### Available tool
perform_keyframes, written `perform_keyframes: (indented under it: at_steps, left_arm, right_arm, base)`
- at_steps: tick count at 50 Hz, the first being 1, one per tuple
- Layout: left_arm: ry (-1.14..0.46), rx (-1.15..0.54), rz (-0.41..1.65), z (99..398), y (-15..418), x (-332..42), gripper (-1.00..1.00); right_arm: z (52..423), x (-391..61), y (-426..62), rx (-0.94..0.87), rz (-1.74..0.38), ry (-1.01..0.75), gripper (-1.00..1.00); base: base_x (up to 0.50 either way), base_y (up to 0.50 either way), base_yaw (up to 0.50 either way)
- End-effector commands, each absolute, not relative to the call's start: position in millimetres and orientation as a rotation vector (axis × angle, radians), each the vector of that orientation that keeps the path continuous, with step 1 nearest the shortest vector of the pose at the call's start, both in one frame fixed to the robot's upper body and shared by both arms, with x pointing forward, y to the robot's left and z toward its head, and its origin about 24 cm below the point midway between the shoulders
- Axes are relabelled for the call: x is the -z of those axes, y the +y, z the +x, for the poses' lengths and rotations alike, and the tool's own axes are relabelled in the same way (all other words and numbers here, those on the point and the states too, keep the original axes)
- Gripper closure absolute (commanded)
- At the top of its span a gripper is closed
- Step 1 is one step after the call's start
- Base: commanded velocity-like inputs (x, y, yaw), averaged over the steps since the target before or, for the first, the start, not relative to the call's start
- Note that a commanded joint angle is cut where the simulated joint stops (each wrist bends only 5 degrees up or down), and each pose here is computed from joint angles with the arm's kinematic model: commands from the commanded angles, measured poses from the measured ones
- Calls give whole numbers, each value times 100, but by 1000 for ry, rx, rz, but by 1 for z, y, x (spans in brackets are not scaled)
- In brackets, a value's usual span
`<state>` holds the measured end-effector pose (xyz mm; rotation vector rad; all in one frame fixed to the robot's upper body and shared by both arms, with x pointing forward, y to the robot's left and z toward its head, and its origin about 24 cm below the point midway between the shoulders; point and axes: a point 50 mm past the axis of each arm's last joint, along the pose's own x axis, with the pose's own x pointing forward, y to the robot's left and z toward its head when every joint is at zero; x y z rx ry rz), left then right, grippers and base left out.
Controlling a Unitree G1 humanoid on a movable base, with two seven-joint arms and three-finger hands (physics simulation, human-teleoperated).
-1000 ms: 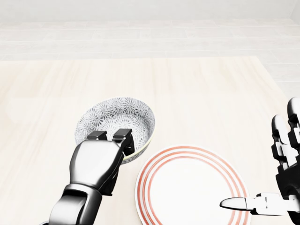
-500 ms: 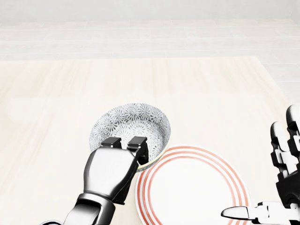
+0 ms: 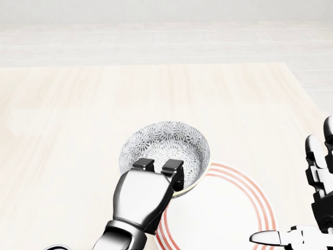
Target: Put the bowl on the plate.
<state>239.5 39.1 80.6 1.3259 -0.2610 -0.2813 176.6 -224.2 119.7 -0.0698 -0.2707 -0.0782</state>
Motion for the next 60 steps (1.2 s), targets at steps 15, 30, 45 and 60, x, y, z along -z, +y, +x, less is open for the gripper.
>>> perform_keyframes:
  at_steps: [15, 30, 45, 60]
  left_arm:
    - [-329, 338, 1315, 234, 4, -62, 100]
    - [-364, 381, 1313, 218, -9, -57, 100]
    - [-372, 391, 1317, 216, -12, -53, 100]
    - [-379, 377, 1321, 219, -11, -55, 100]
  right_arm:
    - [179, -114, -231, 88, -56, -261, -100]
    - [182, -108, -232, 92, -53, -251, -100]
    - [181, -109, -233, 98, -53, -253, -100]
    - [182, -110, -234, 99, -56, -253, -100]
  base:
    - [0, 0, 0]
    - [0, 0, 0]
    - [0, 0, 0]
    - [0, 0, 0]
